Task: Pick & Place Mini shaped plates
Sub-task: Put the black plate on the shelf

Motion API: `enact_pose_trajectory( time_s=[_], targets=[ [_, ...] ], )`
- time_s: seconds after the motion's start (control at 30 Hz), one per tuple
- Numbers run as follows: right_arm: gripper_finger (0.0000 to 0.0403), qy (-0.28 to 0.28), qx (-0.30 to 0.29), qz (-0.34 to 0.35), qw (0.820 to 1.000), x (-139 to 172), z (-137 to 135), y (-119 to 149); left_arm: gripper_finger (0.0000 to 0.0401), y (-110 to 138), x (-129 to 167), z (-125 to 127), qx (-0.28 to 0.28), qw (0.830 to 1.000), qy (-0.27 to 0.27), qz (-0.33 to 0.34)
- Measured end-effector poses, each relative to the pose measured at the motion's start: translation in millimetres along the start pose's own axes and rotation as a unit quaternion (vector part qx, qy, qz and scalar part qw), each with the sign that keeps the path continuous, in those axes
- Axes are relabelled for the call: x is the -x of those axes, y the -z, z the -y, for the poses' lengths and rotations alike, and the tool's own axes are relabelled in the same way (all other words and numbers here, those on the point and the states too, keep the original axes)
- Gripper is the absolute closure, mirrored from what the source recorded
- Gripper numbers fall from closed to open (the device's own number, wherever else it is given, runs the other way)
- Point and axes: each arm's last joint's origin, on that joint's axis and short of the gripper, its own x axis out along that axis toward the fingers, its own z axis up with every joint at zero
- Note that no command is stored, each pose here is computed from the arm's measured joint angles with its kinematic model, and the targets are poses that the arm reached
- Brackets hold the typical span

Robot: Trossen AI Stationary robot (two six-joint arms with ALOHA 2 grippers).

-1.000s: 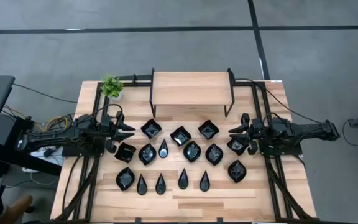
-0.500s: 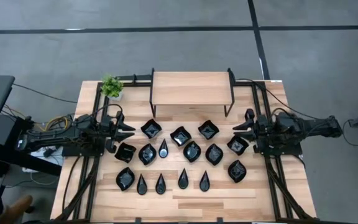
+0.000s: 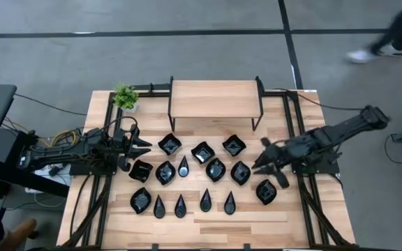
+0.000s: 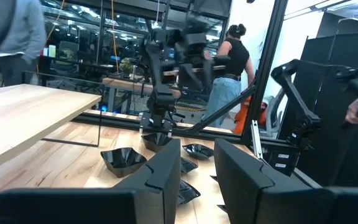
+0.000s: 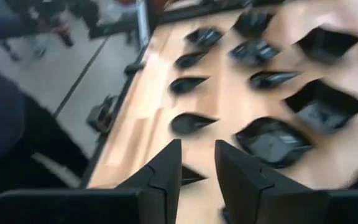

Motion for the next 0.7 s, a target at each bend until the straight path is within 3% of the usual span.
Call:
enact_pose_trajectory(
  time_s=[0.13,0.33,0.53,0.7],
  targets=[
    [0.031,-0.021,-0.035,-0.04,0.998,-20,-21,-8,0.0302,0,0,0,0.0,1.0,0.0,0.0],
    [0.031,-0.008,-0.142,-0.114,0.983,-52,-40,2,0.0302,0,0,0,0.0,1.0,0.002,0.002],
    [0.031,0.043,-0.295,-0.168,0.94,-77,-43,19,0.0302,-1,0,1,-0.001,1.0,0.019,0.001],
    [0.031,0.065,-0.371,-0.206,0.903,-92,-38,27,0.0302,-1,0,1,-0.001,1.0,0.019,0.001]
  ],
)
